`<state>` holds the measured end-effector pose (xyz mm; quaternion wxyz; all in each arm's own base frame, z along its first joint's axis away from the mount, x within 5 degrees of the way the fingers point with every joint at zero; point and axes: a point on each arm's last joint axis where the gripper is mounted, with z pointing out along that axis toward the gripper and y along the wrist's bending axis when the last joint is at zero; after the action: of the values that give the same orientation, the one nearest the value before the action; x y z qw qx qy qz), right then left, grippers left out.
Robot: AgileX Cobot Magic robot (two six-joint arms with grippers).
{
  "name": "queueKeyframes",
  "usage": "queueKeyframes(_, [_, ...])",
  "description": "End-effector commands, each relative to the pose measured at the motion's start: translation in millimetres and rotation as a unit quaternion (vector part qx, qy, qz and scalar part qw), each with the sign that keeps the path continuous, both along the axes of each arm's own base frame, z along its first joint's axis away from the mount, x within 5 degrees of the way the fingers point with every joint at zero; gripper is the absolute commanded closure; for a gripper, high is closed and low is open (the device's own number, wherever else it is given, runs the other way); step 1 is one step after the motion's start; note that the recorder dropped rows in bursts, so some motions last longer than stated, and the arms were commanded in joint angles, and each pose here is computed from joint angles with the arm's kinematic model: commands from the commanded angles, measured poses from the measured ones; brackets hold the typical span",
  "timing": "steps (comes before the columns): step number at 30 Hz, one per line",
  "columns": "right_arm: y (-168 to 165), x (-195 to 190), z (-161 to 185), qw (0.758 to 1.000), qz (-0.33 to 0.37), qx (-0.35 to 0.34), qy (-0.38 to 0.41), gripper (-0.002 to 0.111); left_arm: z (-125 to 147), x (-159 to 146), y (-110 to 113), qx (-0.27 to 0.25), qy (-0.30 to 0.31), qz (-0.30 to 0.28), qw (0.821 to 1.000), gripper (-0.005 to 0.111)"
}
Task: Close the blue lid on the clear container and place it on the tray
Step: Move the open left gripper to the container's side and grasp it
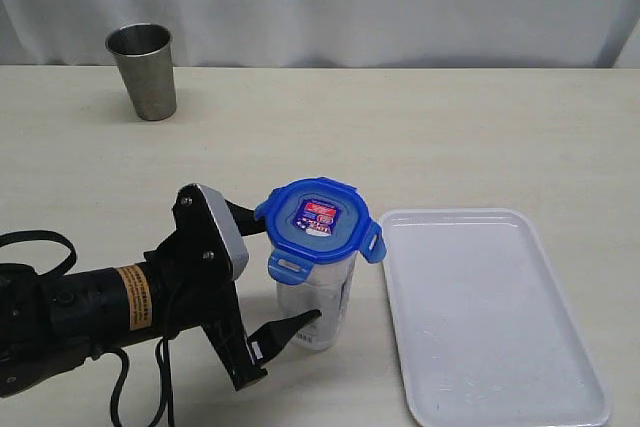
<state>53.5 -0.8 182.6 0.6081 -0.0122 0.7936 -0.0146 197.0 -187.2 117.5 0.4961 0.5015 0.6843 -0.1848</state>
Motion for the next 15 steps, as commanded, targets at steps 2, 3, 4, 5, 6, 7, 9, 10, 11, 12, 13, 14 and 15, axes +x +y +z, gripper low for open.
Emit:
queueKeyframes(2, [0.1,0.0,-0.5,1.000,0.001,-0.001,-0.003,0.104,4.0,4.2,-2.2,-0.017,-0.010,0.008,1.000,0.002])
queueKeyframes(3, [0.1,0.0,-0.5,1.000,0.001,-0.001,-0.003,0.104,4.1,5.4,-2.8,-0.017,-0.004,0.011,1.000,0.002])
queueKeyframes(4, [0.1,0.0,-0.5,1.000,0.001,-0.001,-0.003,0.104,5.5,8.0,-4.5,-0.021,0.001,0.016,1.000,0.002])
queueKeyframes(5, [0.1,0.0,-0.5,1.000,0.001,-0.001,-0.003,0.104,6.4,9.5,-5.5,-0.024,0.003,0.018,1.000,0.002])
queueKeyframes(6, [0.1,0.0,-0.5,1.000,0.001,-0.001,-0.003,0.104,7.0,10.8,-6.3,-0.023,0.002,0.018,1.000,0.002])
queueKeyframes(7, [0.1,0.0,-0.5,1.000,0.001,-0.001,-0.003,0.104,7.9,11.8,-7.1,-0.024,0.000,0.018,1.000,0.002])
queueKeyframes(9, [0.1,0.0,-0.5,1.000,0.001,-0.001,-0.003,0.104,8.0,12.1,-7.3,-0.024,0.000,0.019,1.000,0.002])
queueKeyframes(10, [0.1,0.0,-0.5,1.000,0.001,-0.001,-0.003,0.104,8.0,12.1,-7.3,-0.024,0.000,0.019,1.000,0.002])
queueKeyframes(11, [0.1,0.0,-0.5,1.000,0.001,-0.001,-0.003,0.104,7.8,12.1,-7.2,-0.023,0.001,0.019,1.000,0.002])
queueKeyframes(12, [0.1,0.0,-0.5,1.000,0.001,-0.001,-0.003,0.104,7.7,12.0,-7.1,-0.022,0.001,0.019,1.000,0.002])
queueKeyframes(13, [0.1,0.0,-0.5,1.000,0.001,-0.001,-0.003,0.104,7.1,11.9,-6.9,-0.019,0.003,0.019,1.000,0.002])
queueKeyframes(14, [0.1,0.0,-0.5,1.000,0.001,-0.001,-0.003,0.104,6.3,11.5,-6.7,-0.014,0.004,0.017,1.000,0.002])
queueKeyframes(15, [0.1,0.0,-0.5,1.000,0.001,-0.001,-0.003,0.104,5.5,10.6,-6.9,-0.009,0.005,0.010,1.000,0.002])
